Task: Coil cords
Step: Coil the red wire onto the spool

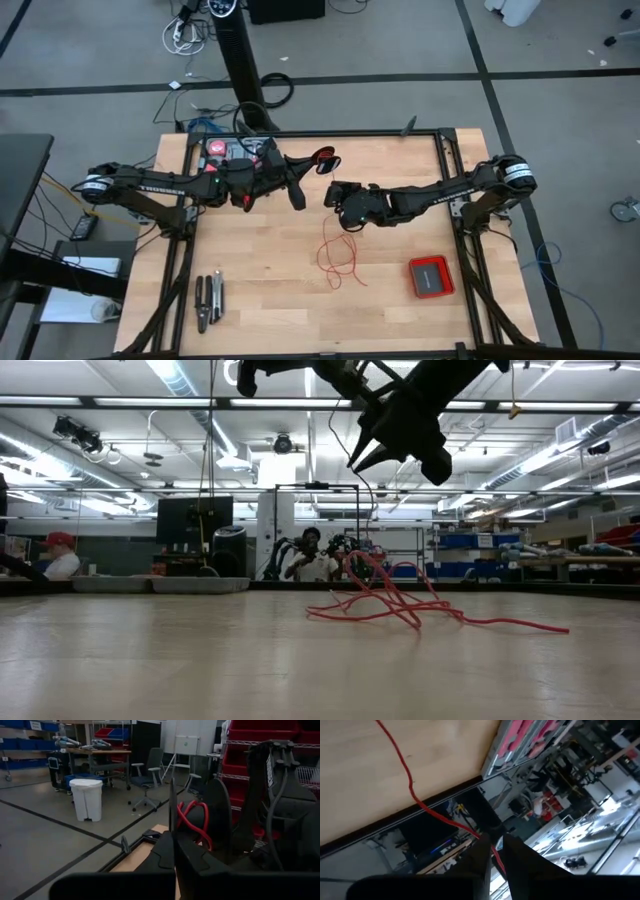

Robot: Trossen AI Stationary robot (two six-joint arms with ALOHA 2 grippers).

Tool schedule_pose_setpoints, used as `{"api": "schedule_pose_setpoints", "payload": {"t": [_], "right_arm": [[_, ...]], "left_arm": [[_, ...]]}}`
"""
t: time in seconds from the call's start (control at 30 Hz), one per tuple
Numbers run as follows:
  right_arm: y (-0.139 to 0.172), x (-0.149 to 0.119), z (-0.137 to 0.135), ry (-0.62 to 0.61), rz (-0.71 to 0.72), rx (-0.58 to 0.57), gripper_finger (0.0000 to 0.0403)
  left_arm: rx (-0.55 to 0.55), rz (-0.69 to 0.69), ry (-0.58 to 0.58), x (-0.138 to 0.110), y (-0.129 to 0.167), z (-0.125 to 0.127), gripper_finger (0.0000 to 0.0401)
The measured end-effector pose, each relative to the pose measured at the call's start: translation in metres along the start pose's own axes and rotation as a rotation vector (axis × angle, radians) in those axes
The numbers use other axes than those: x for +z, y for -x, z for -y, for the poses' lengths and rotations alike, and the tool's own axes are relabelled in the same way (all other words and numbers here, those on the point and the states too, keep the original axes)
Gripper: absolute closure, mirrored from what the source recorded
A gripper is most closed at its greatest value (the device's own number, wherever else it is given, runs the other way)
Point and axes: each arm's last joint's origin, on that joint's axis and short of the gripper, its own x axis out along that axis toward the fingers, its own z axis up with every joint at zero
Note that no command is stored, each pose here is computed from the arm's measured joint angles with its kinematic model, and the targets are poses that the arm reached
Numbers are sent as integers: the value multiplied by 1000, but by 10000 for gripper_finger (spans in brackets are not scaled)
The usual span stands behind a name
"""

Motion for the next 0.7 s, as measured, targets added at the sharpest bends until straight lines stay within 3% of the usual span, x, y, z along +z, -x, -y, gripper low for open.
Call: {"api": "schedule_pose_setpoints", "payload": {"t": [0.23,0.3,0.37,0.5,0.6,0.7], "right_arm": [[13,3,5,-63,65,-46,347],[19,3,7,-134,82,-69,343],[24,2,11,-364,94,-91,340],[34,-9,15,-946,84,-106,341],[38,-15,7,-1140,76,-40,343],[35,-16,-4,-1213,65,58,344]], "left_arm": [[1,-25,-14,-3,0,0,401],[3,-29,-17,-3,0,-1,401],[4,-24,-14,-3,-1,-1,401],[4,-21,-14,-2,-1,-1,401],[3,-16,-12,-2,-1,-1,401],[3,-16,-12,-2,-1,-1,401]]}}
